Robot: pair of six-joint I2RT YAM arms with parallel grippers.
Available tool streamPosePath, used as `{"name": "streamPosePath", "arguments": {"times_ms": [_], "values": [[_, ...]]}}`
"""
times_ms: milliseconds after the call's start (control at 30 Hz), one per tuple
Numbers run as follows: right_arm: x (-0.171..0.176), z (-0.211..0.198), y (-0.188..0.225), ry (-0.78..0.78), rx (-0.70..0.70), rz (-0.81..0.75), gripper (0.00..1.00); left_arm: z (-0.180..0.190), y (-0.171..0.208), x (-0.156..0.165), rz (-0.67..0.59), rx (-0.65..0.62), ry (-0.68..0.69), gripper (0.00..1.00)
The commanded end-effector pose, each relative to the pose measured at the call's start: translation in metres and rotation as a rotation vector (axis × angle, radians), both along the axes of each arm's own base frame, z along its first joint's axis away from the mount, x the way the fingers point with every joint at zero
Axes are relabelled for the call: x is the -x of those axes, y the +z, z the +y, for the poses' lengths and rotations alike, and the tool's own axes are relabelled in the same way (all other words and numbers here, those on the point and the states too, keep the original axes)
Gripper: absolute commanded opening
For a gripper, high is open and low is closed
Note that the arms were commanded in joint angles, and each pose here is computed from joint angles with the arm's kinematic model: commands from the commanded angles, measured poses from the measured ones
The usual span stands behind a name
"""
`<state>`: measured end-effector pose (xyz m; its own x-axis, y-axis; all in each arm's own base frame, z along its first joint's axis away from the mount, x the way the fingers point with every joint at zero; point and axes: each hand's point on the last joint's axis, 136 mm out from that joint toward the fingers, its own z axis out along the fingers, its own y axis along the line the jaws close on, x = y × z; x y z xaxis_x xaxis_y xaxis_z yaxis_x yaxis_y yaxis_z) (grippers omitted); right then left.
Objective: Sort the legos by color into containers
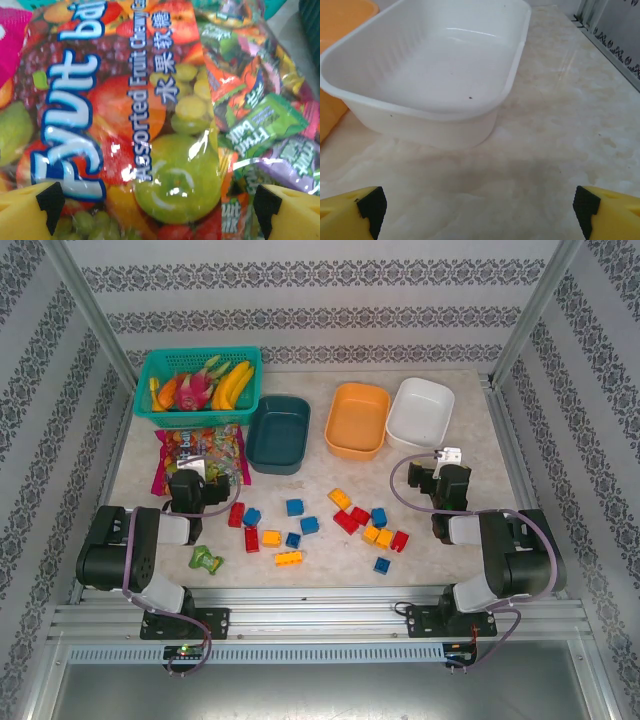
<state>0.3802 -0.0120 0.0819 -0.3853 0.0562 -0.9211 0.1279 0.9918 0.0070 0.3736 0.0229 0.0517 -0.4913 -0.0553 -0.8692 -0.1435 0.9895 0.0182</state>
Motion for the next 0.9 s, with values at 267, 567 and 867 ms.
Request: {"name": "streamPosePath", "arguments": {"times_ms": [267, 567, 867], "values": [[-0.0147, 0.0024, 0.0248, 0.025, 0.011, -0.097, 0.98, 0.0002, 0.0322, -0.0219, -0.128, -0.030, -0.001, 1.00], [-0.0147, 0.0024, 0.0246, 0.026, 0.011, -0.096, 0.98, -0.0001, 0.0321, -0.0217, -0.128, -0.030, -0.001, 1.00], [-0.0145, 0.0023, 0.0248, 0.025, 0.012, -0.096, 0.98, -0.0028, 0.0346, -0.0218, -0.128, -0.029, -0.019, 1.00]]}}
